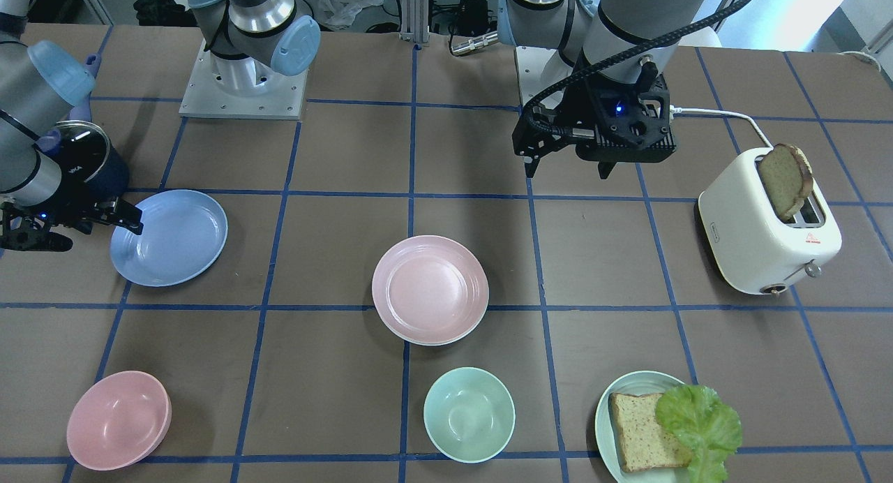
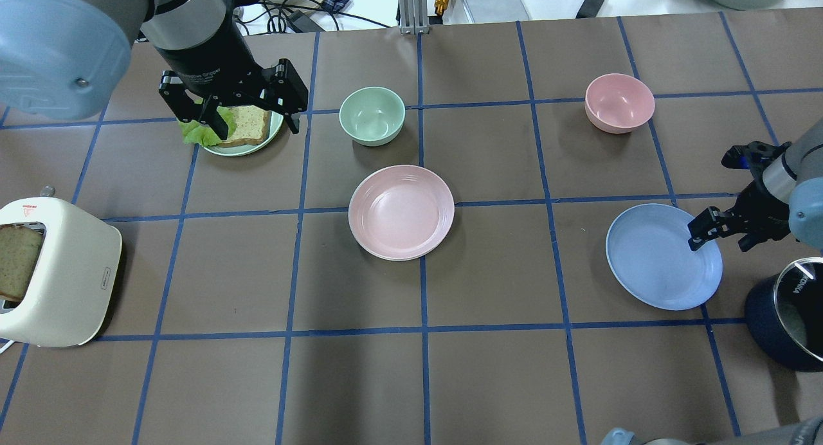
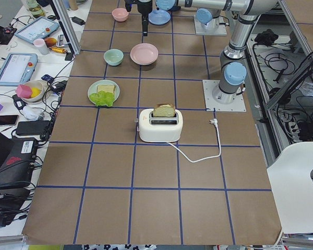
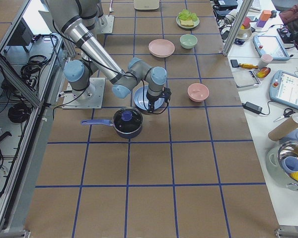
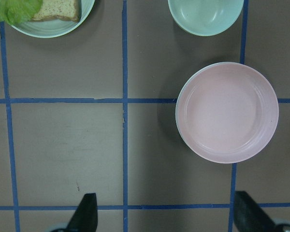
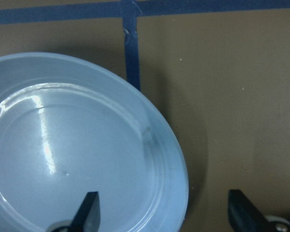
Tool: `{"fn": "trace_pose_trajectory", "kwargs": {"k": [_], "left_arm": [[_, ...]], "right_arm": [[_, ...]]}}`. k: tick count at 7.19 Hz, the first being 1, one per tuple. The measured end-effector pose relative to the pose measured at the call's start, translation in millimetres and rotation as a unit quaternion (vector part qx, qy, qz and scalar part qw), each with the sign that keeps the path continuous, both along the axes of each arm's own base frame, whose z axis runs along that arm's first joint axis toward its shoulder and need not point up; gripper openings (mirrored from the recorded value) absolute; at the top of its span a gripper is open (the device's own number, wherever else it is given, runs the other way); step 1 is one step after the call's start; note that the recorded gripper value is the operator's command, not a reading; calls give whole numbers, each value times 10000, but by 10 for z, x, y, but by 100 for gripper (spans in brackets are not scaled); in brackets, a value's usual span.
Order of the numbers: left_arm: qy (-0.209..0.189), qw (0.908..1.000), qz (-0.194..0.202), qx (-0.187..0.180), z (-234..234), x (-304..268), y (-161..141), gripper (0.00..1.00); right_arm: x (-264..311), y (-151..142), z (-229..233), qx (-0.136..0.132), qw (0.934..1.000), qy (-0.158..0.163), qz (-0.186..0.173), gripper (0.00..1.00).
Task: Stack three plates with pink and blue
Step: 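Grasp the light blue plate rim with the right gripper and lift it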
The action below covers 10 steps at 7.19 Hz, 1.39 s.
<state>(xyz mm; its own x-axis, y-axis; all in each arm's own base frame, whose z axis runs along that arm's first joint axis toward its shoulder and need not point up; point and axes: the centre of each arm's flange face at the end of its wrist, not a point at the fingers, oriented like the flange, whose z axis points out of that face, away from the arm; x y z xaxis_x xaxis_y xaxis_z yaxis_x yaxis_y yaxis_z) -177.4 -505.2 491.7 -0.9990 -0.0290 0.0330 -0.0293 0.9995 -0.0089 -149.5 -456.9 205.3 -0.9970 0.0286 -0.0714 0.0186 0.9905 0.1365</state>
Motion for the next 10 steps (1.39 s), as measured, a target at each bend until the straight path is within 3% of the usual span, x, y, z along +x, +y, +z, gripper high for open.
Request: {"fn": "trace_pose_trajectory", "kwargs": {"k": [1,2,6,7,8,10], "left_arm": [[0,10000,17,-2,2,5,2,100],[2,10000,27,-5,5,7,4,100],[12,10000,32,-14,17,6,10,100],[10,10000,33,-15,17,7,11,100],[10,10000,33,-15,18,7,11,100],[16,10000,36,-20,23,7,14,100]], "right_arm": [[-6,-6,-45,35,10000,-31,53,26],[-11,-12,-65,48,9999,-44,93,18],[-17,-14,-165,140,9998,-111,107,14],[-19,-18,-175,152,9998,-118,102,11],[-19,-25,-158,135,9998,-117,95,0],[-34,-55,-78,73,9999,-100,104,0]]}}
